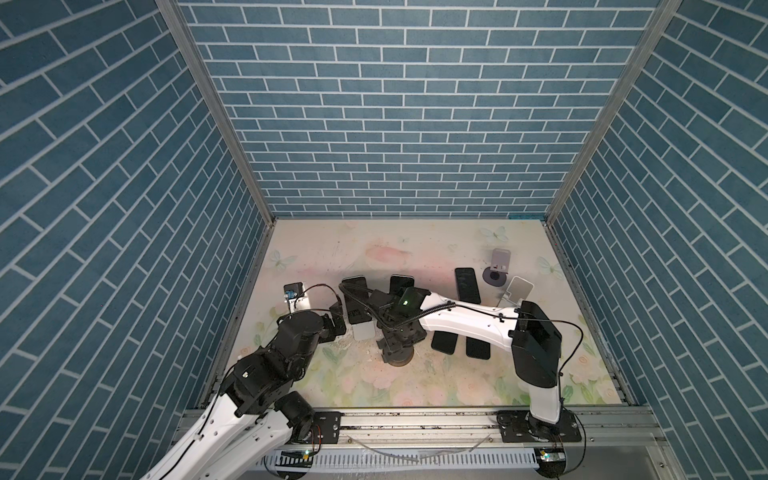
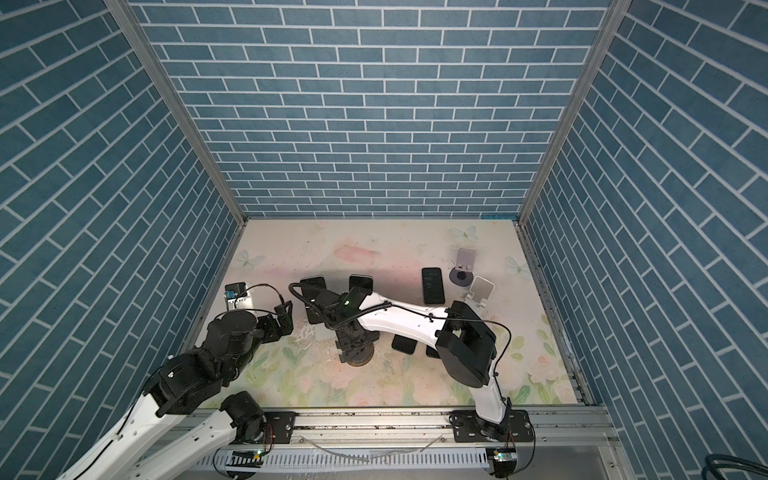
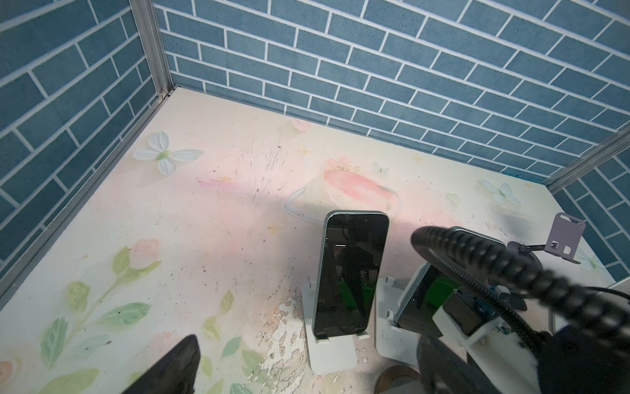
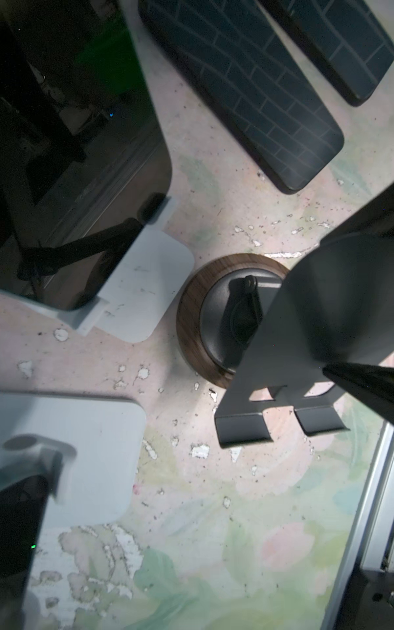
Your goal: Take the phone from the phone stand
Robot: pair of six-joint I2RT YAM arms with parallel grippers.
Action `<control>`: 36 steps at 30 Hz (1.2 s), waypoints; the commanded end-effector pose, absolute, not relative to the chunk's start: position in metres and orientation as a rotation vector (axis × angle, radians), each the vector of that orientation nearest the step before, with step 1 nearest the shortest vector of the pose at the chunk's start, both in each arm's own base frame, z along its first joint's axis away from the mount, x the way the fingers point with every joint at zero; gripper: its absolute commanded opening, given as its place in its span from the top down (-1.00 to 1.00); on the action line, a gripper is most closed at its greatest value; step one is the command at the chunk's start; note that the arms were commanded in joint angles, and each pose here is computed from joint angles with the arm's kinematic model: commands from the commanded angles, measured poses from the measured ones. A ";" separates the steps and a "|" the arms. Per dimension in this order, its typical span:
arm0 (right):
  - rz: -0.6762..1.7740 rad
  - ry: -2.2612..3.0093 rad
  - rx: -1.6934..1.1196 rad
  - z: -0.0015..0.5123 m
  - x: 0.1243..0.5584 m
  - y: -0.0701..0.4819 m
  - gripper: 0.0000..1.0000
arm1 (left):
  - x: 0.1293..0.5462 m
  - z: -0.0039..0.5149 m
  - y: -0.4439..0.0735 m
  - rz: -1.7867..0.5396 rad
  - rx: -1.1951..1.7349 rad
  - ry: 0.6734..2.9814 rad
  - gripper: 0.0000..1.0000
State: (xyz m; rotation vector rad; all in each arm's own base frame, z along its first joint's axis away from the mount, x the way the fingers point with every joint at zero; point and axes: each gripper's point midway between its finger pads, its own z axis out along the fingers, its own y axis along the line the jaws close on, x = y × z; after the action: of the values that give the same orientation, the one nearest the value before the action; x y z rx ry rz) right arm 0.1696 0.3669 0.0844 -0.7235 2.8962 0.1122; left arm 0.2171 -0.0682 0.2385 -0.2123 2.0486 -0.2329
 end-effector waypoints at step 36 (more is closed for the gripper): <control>0.791 2.872 -0.713 0.112 0.159 0.374 1.00 | 0.221 0.238 -0.066 -0.175 -0.199 2.065 -0.99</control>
State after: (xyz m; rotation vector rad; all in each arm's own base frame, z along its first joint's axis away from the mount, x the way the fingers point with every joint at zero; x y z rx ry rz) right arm 0.1645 0.3902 0.1084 -0.6630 2.8770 0.8382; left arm 0.2209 -0.0704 0.2322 -0.1972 2.0745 -0.1997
